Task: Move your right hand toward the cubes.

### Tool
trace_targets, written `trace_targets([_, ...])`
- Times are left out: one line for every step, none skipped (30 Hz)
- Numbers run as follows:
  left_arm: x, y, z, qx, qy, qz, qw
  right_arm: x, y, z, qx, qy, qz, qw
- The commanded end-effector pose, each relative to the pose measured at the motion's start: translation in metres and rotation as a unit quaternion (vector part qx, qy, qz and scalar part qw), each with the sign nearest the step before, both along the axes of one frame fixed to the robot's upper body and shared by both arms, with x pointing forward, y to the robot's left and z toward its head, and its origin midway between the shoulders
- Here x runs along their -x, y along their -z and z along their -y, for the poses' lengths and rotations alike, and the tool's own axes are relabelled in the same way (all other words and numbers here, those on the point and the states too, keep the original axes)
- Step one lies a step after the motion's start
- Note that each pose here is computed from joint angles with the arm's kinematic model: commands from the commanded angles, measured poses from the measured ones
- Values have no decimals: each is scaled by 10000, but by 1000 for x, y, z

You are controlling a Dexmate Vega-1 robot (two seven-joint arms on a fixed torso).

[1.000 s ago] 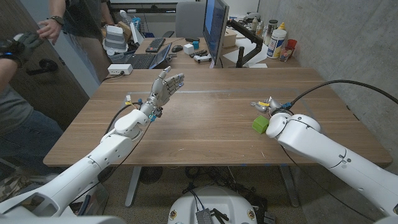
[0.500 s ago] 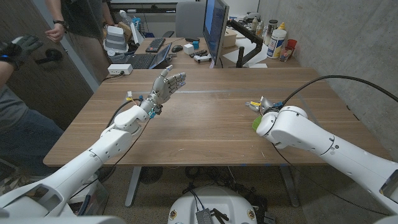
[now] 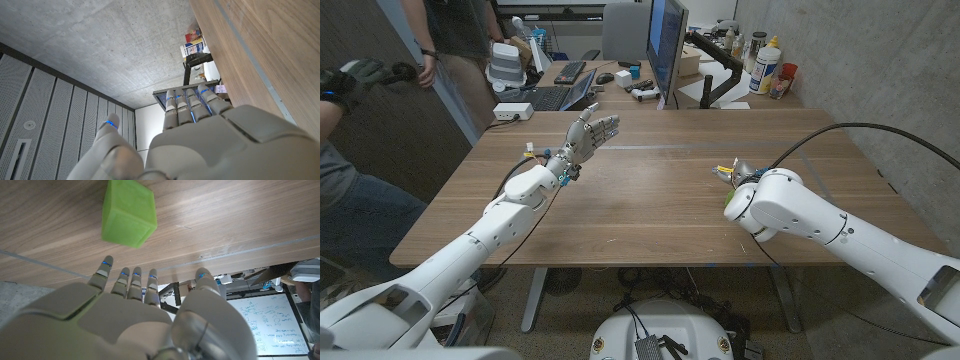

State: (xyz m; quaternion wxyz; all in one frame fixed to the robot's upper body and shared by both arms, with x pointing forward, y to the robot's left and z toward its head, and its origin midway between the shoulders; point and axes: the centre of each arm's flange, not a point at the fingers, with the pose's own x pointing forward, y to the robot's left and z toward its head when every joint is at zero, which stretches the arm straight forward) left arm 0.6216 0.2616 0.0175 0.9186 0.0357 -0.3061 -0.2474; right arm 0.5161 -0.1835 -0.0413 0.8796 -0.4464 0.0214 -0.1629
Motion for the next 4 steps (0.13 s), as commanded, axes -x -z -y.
trace_targets([-1,-3,-6,-46,53,51,10000,-1,3,-1,-58,56,-25,10000])
trace_targets([-2,-3,-6,-56,49,38,10000,-2,2,-1,-82,61,-30,9999])
trace_targets([-3,-3,-6,-57,53,22,10000,-3,2,-1,-87,63,-33,9999])
trace_targets([-4,-3,-6,-52,66,16,10000,-4,2,-1,-84,66,-36,9999])
